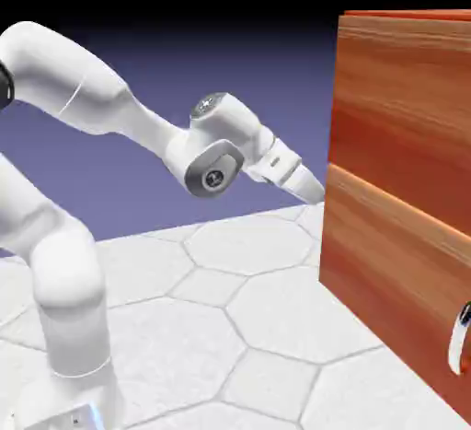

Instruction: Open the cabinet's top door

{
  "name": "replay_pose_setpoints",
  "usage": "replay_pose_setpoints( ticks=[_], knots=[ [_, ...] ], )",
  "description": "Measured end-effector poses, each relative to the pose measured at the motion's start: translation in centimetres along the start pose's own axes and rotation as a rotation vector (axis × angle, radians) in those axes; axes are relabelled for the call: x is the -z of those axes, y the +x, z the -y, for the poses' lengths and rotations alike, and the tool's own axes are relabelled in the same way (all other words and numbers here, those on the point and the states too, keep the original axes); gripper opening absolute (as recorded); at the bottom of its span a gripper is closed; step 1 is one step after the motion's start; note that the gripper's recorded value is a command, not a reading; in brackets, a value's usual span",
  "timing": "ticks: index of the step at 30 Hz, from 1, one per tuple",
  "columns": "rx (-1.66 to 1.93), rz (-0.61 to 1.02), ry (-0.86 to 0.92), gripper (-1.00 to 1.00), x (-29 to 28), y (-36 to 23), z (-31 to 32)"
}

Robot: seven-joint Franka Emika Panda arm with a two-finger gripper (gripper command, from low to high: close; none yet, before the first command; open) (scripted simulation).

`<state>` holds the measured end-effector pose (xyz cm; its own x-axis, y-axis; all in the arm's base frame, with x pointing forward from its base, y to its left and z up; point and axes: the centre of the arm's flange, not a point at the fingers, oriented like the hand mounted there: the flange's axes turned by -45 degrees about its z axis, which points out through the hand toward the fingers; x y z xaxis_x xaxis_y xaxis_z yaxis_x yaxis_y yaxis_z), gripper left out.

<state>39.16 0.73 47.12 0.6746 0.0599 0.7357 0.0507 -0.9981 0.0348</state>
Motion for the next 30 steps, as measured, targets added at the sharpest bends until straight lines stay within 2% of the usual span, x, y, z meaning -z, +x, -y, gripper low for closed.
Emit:
replay_pose_setpoints(
  ticks=[14, 30],
  knots=[
    [0.050, -0.350, 0.039, 0.00, 9.1, 10.0, 0.1],
    [0.039, -0.667, 0.069, 0.00, 16.4, 14.9, -5.8]
  ],
)
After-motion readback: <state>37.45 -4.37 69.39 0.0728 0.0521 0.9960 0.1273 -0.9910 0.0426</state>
